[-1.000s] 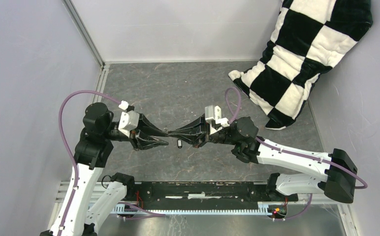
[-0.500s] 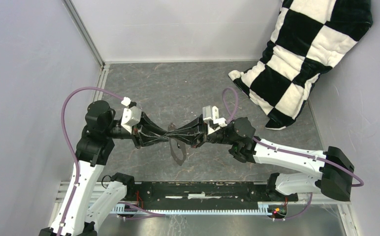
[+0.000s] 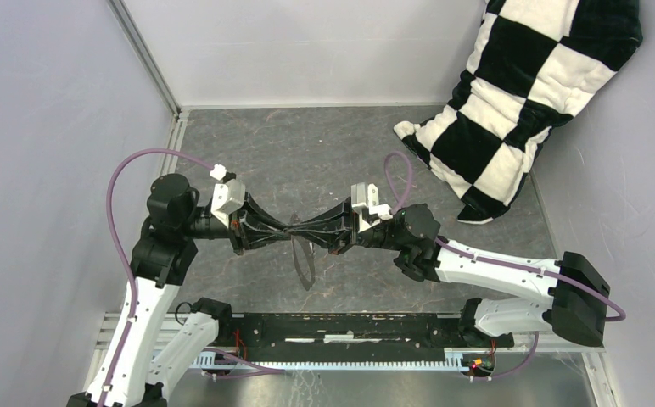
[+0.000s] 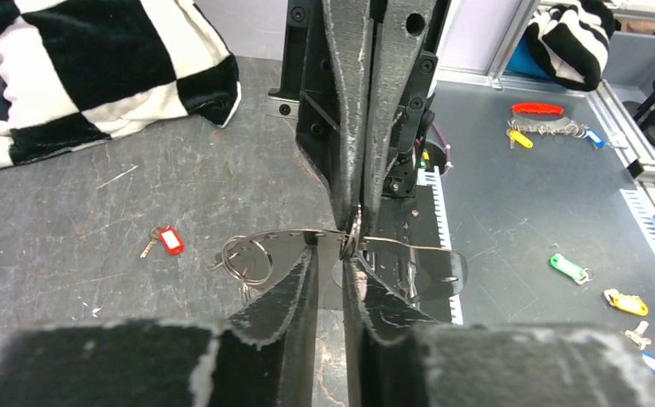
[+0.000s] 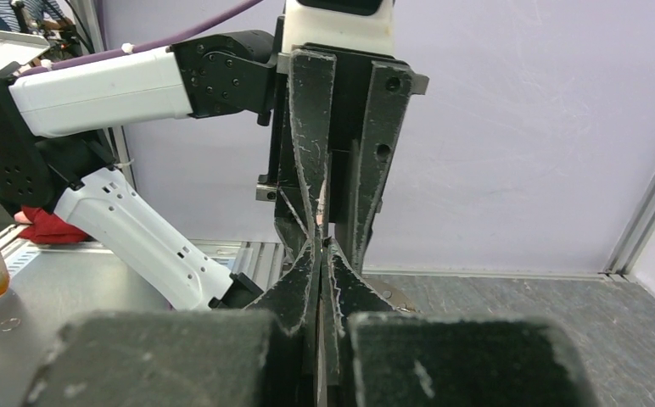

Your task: Put the keys on the keyring

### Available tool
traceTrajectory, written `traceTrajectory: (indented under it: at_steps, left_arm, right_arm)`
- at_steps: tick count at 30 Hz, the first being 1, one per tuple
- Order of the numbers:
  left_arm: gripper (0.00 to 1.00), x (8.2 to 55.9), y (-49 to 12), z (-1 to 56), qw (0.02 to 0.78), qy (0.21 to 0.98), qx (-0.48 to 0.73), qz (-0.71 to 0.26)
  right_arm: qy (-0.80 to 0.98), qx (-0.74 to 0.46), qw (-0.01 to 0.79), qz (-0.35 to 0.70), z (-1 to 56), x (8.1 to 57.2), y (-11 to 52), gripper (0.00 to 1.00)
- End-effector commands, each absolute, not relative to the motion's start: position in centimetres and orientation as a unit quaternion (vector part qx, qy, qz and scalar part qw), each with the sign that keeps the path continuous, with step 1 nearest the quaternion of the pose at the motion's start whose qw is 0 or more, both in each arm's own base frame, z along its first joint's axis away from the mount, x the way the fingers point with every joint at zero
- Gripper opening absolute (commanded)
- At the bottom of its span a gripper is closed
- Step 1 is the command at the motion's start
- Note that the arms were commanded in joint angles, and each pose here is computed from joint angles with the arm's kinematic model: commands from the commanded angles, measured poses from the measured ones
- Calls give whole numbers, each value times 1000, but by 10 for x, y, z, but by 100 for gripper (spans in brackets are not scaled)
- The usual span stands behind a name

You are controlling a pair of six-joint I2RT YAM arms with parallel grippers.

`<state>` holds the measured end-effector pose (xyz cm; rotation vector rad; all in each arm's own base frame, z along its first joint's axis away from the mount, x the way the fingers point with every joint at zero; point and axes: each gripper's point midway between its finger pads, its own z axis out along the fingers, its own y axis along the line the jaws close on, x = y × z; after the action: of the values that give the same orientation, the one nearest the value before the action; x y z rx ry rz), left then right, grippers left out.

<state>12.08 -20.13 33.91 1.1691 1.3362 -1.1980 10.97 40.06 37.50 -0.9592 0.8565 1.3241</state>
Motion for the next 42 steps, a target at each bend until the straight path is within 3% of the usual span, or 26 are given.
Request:
traceTrajectory:
  at_steps: [1,3,12,16,20,29,33,35,37,39,42]
  left_arm:
    - [20,122,-201,352,503,536,482,-476]
    - [20,123,-202,353,500,539,479,-480]
    - [37,111,-201,355,496,523,492,-489]
    - [37,107,-200,352,498,519,497,-486]
    - [29,106,-200,352,496,521,495,-487]
    - [24,111,-200,350,492,531,487,-489]
    - [4,114,-200,345,497,532,488,-481]
    - [2,119,-199,343,511,533,491,-462]
    - [2,122,-196,339,528,526,507,-432]
    - [2,125,-193,338,550,510,528,-397]
    - [2,126,-188,340,585,469,568,-340]
  right_arm:
    - [350,-418,605,580,381,100,399,1]
    - [351,-420,604,580,380,99,399,1]
    - [356,-417,609,573,378,102,399,1]
    - [359,-416,615,565,379,104,398,1]
    - [364,-411,624,556,380,109,396,1]
    - [366,-410,621,559,378,108,399,1]
    - [361,-412,620,563,381,106,400,1]
    - [357,-413,619,564,382,104,399,1]
    - [356,-418,619,562,382,102,396,7]
    - [357,-431,620,549,380,101,392,24]
    - [361,-460,635,505,377,104,382,38]
